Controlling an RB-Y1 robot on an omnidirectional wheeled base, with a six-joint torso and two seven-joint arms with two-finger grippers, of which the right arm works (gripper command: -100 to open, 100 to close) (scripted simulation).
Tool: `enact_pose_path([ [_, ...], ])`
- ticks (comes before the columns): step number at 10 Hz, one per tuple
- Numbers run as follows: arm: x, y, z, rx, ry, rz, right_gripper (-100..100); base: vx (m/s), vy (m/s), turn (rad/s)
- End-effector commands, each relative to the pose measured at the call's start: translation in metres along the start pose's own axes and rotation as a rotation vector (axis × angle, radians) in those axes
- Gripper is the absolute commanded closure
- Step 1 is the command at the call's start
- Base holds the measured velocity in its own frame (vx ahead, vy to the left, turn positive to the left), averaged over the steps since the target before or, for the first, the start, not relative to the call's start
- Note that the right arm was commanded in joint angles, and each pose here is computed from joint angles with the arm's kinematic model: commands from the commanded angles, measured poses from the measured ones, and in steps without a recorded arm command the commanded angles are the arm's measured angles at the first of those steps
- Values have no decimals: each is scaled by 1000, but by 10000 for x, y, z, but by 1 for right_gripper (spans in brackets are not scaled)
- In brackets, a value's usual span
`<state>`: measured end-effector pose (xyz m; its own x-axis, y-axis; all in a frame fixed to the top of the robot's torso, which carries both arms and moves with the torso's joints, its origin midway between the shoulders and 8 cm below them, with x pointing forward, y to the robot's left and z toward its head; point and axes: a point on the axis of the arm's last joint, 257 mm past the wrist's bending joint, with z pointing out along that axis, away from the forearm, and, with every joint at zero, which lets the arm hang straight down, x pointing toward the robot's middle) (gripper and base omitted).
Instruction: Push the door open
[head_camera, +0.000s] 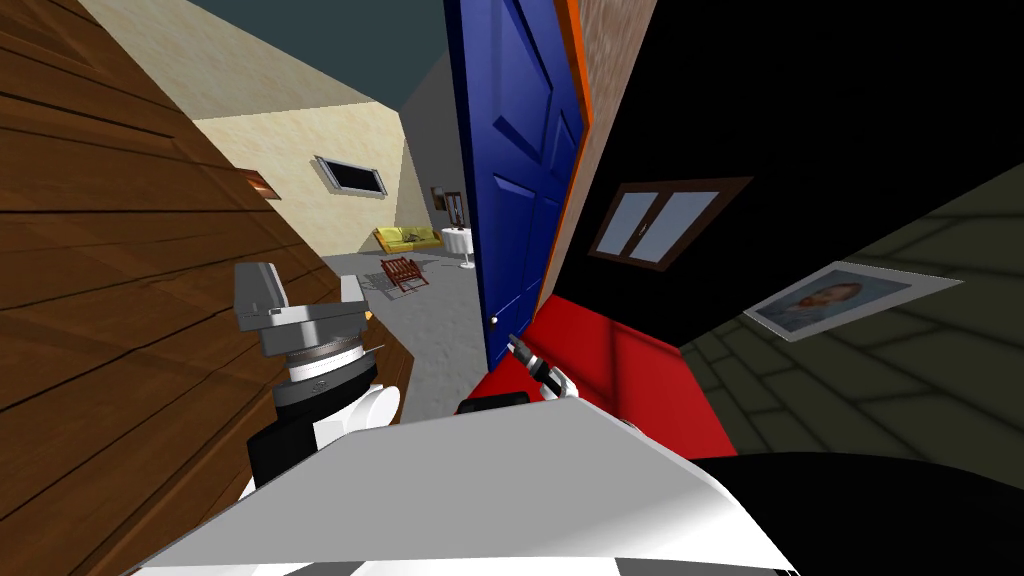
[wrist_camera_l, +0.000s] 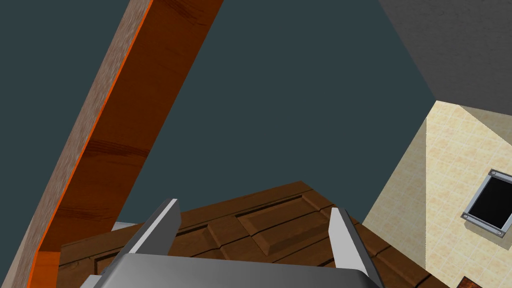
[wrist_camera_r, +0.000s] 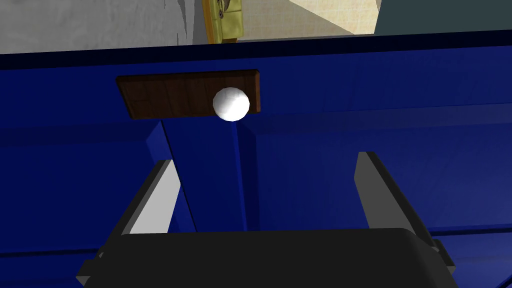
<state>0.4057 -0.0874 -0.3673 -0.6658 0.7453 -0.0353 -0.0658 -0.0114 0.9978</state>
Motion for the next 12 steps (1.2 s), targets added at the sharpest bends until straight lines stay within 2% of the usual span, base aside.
enact_pose_path([
  [1,36,-65,-21,14,16,9,-100,110,-62,4],
  [5,114,-203,-64,48,52,32,-100,94,-64,9],
  [6,98,-178,-53,42,45,27,-100,45,-35,8],
  [12,167,-228,64,44,12,30,-100,153,114,58],
])
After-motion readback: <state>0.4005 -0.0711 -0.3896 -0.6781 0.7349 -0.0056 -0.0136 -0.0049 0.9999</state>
